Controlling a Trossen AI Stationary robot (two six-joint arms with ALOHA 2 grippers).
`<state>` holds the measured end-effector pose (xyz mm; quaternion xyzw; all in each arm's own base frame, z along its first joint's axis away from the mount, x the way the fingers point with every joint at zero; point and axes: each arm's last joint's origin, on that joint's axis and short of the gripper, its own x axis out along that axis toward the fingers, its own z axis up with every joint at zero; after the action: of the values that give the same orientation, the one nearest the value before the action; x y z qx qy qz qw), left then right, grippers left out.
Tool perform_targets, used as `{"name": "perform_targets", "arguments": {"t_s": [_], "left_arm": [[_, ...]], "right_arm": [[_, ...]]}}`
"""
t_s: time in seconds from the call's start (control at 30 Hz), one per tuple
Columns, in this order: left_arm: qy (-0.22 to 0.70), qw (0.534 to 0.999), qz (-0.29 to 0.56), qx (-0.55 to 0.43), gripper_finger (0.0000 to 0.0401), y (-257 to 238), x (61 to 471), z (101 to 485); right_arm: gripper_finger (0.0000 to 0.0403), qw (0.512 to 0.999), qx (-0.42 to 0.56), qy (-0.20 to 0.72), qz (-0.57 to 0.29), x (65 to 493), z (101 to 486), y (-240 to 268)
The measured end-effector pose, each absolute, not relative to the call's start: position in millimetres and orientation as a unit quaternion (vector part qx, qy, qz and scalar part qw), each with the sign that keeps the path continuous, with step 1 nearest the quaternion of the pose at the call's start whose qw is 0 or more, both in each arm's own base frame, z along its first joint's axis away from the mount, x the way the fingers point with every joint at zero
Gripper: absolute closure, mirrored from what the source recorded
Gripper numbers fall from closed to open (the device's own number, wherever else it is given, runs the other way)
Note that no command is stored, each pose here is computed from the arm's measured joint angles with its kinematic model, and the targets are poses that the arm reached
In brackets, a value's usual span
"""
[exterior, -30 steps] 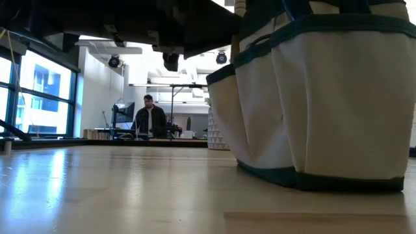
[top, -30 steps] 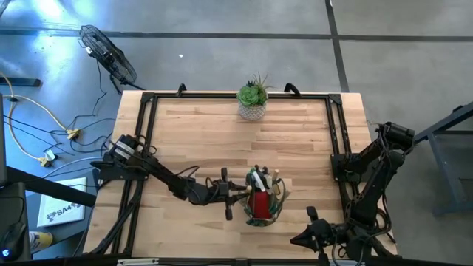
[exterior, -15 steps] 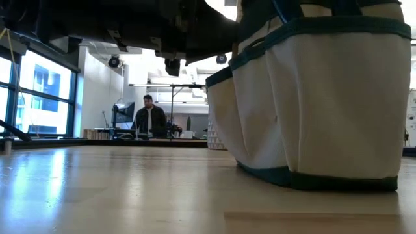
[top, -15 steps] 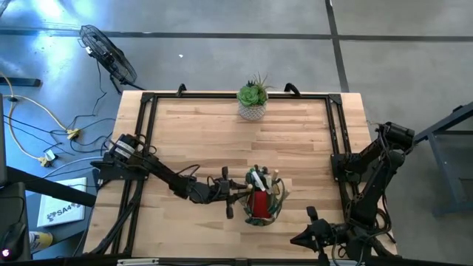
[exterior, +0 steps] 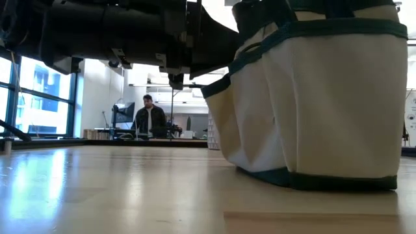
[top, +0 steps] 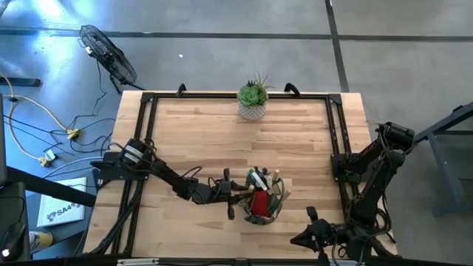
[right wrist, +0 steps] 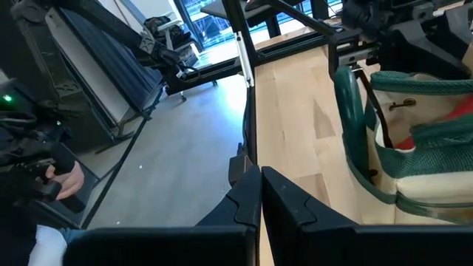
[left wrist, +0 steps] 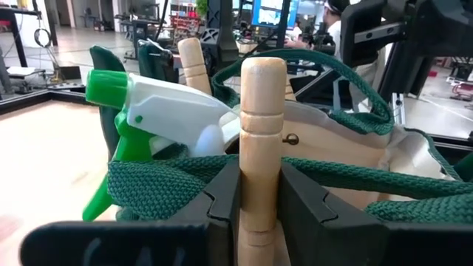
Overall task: Pick & Place Garden tools in Gardening bag
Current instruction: Put the brown hand rake into the green gardening bag
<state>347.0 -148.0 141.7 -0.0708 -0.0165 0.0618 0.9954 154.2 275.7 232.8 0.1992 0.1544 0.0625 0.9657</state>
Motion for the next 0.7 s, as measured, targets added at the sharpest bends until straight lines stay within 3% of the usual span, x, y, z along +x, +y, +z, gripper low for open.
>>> {"name": "perform_targets", "arguments": {"t_s": [0.3,0.53,0.7], "left_arm": [[-0.019,0.996,0.057,-0.063,0.0334,-148.4,347.0,142.3],[-0.029,0.996,0.057,-0.069,0.0197,-148.7,347.2,143.7],[-0.032,0.995,0.059,-0.070,0.0154,-148.7,347.7,144.7]], "right_arm": [[0.0400,0.966,0.199,0.154,0.063,154.2,232.8,275.7],[0.0400,0.966,0.199,0.154,0.063,154.2,232.7,275.7],[0.0400,0.966,0.199,0.155,0.063,154.2,232.8,275.7]]}}
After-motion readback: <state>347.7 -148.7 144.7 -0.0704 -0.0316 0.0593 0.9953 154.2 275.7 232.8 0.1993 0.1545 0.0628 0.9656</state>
